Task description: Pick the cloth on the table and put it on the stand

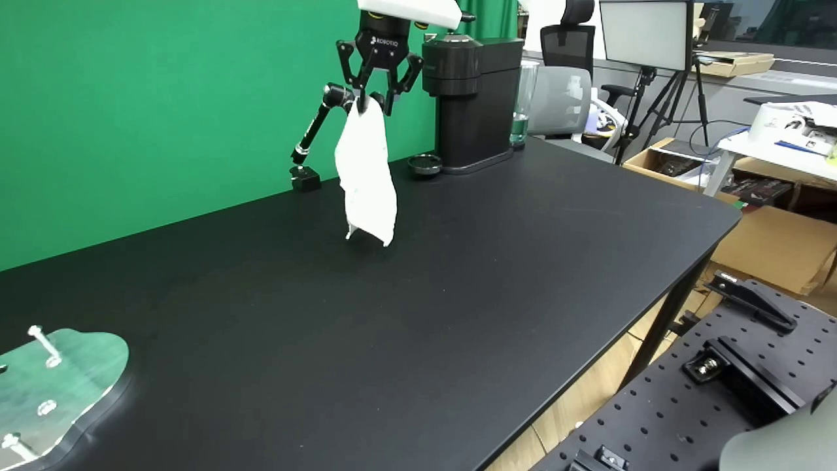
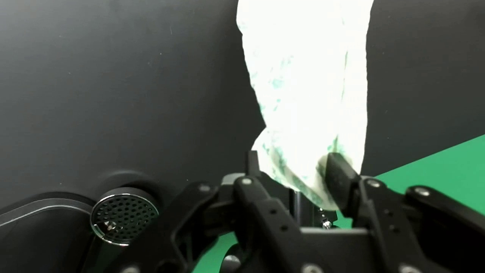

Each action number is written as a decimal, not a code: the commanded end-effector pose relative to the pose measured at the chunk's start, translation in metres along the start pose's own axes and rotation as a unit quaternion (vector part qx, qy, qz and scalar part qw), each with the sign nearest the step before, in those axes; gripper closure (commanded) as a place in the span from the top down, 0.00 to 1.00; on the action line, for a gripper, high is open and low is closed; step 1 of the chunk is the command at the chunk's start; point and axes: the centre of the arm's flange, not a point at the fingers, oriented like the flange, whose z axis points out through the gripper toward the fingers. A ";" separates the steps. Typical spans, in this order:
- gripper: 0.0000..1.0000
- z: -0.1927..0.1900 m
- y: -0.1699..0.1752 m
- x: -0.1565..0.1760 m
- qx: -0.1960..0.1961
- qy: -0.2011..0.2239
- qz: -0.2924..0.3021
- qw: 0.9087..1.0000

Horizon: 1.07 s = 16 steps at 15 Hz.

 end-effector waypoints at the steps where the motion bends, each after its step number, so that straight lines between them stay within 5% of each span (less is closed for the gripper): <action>1: 0.80 -0.018 0.003 0.002 -0.005 0.008 0.005 1.000; 5: 1.00 -0.034 0.006 0.002 -0.005 0.021 0.006 1.000; 11: 1.00 -0.048 0.008 -0.009 -0.001 0.023 0.003 1.000; 16: 1.00 -0.028 0.004 -0.044 -0.018 -0.033 -0.040 0.998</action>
